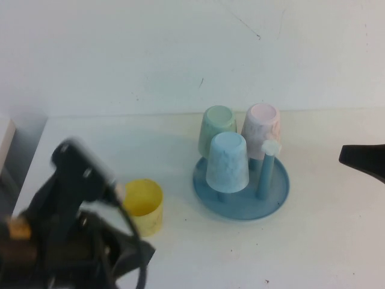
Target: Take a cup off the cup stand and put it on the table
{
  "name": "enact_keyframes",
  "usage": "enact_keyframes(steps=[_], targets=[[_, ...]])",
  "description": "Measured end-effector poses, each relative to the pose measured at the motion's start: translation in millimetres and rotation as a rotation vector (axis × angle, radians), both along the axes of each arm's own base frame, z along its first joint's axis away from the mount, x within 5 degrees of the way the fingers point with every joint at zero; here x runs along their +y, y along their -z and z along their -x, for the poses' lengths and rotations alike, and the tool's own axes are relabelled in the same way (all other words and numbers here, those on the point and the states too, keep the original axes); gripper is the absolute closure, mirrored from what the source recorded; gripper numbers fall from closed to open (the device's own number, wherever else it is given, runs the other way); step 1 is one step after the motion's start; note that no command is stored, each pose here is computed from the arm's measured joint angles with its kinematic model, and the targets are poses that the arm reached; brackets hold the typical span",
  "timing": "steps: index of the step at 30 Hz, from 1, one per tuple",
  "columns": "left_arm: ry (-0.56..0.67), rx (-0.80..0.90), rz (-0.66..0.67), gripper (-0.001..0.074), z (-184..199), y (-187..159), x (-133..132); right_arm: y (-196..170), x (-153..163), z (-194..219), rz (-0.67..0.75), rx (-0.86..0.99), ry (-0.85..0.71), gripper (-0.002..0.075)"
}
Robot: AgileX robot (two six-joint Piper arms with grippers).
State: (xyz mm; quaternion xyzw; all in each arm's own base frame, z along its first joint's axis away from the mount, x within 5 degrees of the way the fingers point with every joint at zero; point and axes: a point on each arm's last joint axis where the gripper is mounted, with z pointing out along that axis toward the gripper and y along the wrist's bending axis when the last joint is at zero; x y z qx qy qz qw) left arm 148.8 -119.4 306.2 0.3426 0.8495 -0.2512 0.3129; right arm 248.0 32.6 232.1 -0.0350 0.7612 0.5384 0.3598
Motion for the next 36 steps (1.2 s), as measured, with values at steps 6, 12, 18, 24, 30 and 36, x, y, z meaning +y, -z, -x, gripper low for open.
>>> enact_keyframes(steps=[6,12,18,24,30,36], targets=[[-0.129,-0.065,0.119,0.0736,33.0,48.0,21.5,-1.6,10.6,1.5,0.019,-0.049,-0.044,0.0726],[-0.243,-0.136,0.192,0.0736,51.6,75.0,38.7,-19.7,22.3,12.8,0.084,-0.223,-0.101,0.0727],[-0.269,-0.137,0.192,0.0736,59.4,89.8,45.0,-46.8,25.1,30.5,0.191,-0.494,-0.121,0.0727],[-0.227,-0.088,0.183,0.0736,64.7,94.3,43.0,-73.3,28.5,54.0,0.276,-0.740,-0.132,0.0727],[-0.176,-0.040,0.175,0.0736,70.1,96.7,40.6,-81.6,30.7,63.2,0.286,-0.802,-0.140,0.0727],[-0.141,-0.001,0.169,0.0736,74.4,99.2,39.2,-88.4,37.4,74.4,0.277,-0.838,-0.164,0.0727]])
